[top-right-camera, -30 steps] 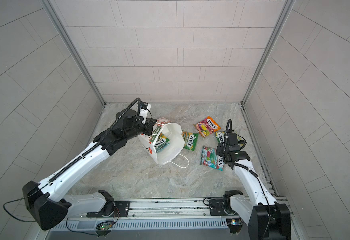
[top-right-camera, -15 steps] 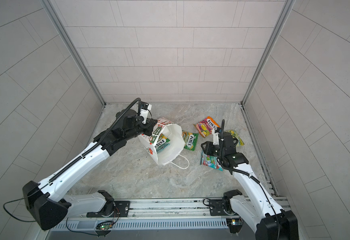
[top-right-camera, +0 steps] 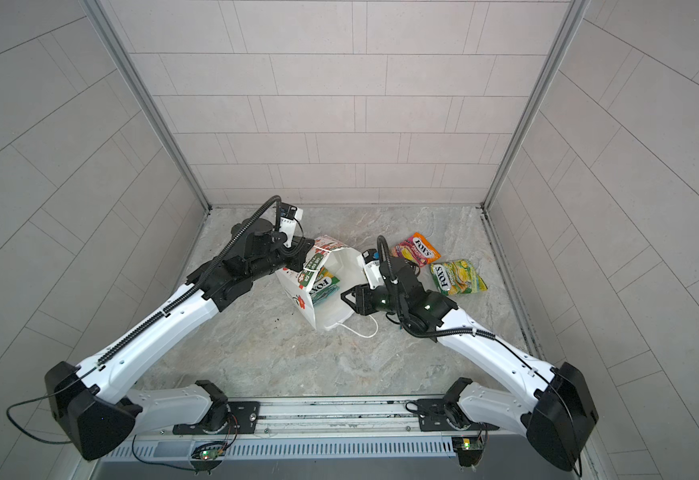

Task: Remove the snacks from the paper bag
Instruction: 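Open the right gripper and move it back over the bag opening, then reach deep into the bag with the right gripper toward the green Spring Tea packet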

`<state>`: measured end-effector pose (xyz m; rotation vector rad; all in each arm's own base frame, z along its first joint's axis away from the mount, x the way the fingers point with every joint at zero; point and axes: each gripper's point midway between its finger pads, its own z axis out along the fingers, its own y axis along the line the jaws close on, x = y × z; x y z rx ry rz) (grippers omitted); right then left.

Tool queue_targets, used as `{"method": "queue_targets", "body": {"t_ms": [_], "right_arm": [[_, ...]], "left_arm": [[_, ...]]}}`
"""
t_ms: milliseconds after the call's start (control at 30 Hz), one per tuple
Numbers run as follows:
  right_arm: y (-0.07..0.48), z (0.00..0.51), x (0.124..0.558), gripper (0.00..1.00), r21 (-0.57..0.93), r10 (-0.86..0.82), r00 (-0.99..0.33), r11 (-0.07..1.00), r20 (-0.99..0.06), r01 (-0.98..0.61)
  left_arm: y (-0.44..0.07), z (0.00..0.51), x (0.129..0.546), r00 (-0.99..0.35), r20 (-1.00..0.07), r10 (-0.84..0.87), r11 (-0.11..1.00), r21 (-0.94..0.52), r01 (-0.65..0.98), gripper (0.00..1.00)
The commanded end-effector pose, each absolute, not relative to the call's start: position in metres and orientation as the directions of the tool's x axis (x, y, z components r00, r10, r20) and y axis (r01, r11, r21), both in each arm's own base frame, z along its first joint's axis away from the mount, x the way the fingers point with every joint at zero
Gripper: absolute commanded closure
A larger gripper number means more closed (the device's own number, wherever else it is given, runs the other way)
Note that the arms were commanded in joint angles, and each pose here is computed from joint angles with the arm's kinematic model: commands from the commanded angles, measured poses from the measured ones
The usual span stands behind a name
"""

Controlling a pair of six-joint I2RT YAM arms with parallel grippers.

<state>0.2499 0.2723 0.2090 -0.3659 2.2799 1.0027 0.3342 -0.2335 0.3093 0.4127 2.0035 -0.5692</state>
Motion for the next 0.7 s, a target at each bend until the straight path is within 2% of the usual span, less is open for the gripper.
{"method": "queue_targets", "body": {"t_ms": [0, 333, 667], "right_arm": [[0.284, 0.204, 0.256, 0.59, 0.542, -0.021, -0.766, 0.694, -0.642, -0.474], [0.311, 0.165, 0.279, 0.61, 0.516, -0.048, -0.825, 0.760, -0.563, -0.396], [0.320, 0.134, 0.319, 0.60, 0.503, 0.096, -0.867, 0.843, -0.489, -0.191]], "left_arm": [[-0.230, 0.329, 0.332, -0.424, -0.905, 0.030, 0.834, -0.211, 0.509, 1.00], [-0.229, 0.328, 0.333, -0.424, -0.905, 0.025, 0.838, -0.212, 0.502, 1.00], [-0.228, 0.331, 0.332, -0.418, -0.908, 0.019, 0.837, -0.215, 0.504, 1.00]]}}
